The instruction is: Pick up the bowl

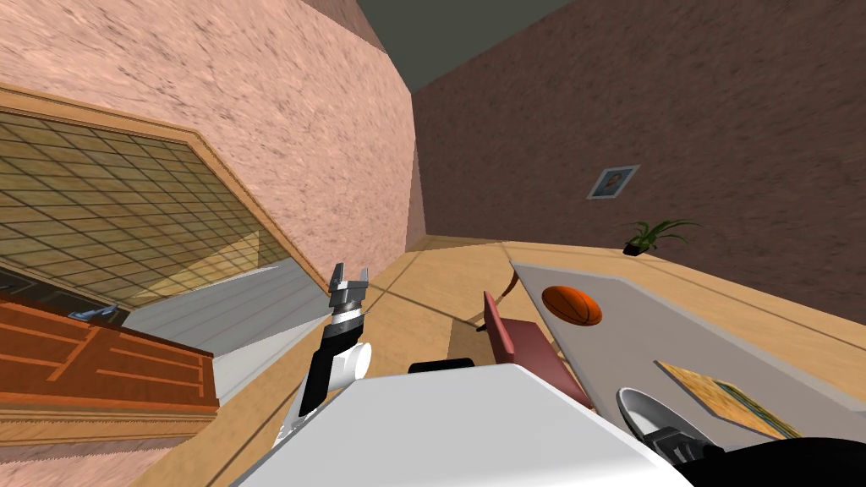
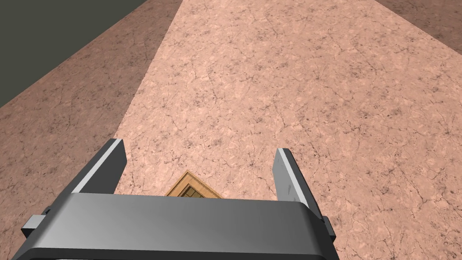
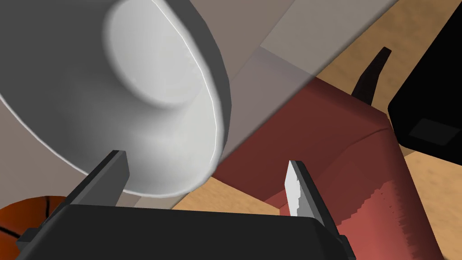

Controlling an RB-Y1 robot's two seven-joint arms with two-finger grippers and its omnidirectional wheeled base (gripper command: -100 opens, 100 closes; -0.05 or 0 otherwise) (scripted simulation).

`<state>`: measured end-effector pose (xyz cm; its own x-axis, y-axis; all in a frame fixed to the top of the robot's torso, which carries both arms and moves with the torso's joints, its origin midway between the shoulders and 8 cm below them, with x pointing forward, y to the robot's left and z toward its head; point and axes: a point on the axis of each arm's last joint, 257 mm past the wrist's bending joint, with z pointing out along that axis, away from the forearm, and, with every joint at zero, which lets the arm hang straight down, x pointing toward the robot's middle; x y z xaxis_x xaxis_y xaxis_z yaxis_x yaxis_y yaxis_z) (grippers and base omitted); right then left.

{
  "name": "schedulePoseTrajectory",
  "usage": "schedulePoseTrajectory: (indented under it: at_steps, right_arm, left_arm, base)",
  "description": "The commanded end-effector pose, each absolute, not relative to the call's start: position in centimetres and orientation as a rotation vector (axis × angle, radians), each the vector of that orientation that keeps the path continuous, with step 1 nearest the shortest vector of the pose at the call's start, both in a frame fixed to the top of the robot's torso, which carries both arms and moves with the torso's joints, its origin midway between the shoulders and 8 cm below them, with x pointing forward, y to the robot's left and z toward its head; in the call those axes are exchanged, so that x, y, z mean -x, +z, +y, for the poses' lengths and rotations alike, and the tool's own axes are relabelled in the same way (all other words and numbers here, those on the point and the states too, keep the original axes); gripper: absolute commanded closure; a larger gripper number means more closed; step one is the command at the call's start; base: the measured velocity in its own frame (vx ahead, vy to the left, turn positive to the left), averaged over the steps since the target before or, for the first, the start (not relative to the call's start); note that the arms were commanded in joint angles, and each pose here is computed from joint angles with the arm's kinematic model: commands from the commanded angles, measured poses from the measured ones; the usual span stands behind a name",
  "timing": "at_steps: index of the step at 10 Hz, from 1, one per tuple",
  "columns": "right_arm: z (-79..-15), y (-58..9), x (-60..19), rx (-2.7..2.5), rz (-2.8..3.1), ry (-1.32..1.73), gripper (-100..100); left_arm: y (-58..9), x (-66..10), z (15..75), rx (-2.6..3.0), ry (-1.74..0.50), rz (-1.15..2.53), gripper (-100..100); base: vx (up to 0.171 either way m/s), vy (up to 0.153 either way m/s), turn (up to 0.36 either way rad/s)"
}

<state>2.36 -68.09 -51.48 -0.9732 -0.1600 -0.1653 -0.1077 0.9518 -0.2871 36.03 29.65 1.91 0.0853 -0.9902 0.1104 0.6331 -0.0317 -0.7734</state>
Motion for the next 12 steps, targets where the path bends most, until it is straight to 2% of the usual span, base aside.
schedulePoseTrajectory:
  at_steps: [1,5,6,7,11,12]
  right_arm:
    - [-67.8,-52.0,-0.1,0.202,2.965,-0.402,-100]
    - [-67.7,-52.1,-0.4,0.200,2.958,-0.398,-100]
    - [-67.7,-52.1,-0.3,0.206,2.959,-0.397,0]
    - [-66.6,-53.3,0.1,0.193,2.962,-0.398,-100]
    - [-65.8,-54.0,0.3,0.190,2.965,-0.394,-100]
    - [-65.8,-54.0,0.3,0.185,2.965,-0.397,100]
  left_arm:
    - [1.9,-36.0,29.7,0.798,-1.425,0.578,0]
    - [1.9,-36.0,29.7,0.798,-1.425,0.578,0]
    - [1.9,-36.0,29.7,0.798,-1.425,0.578,0]
    - [1.9,-36.0,29.7,0.798,-1.425,0.578,0]
    - [1.9,-36.0,29.7,0.798,-1.425,0.579,0]
    - [1.9,-36.0,29.7,0.798,-1.425,0.578,0]
  base:
    - [0.009,-0.031,0.057]
    - [0.001,-0.009,0.005]
    - [0.000,0.000,0.000]
    - [-0.009,-0.051,0.053]
    - [0.009,-0.057,0.031]
    - [0.001,-0.006,-0.001]
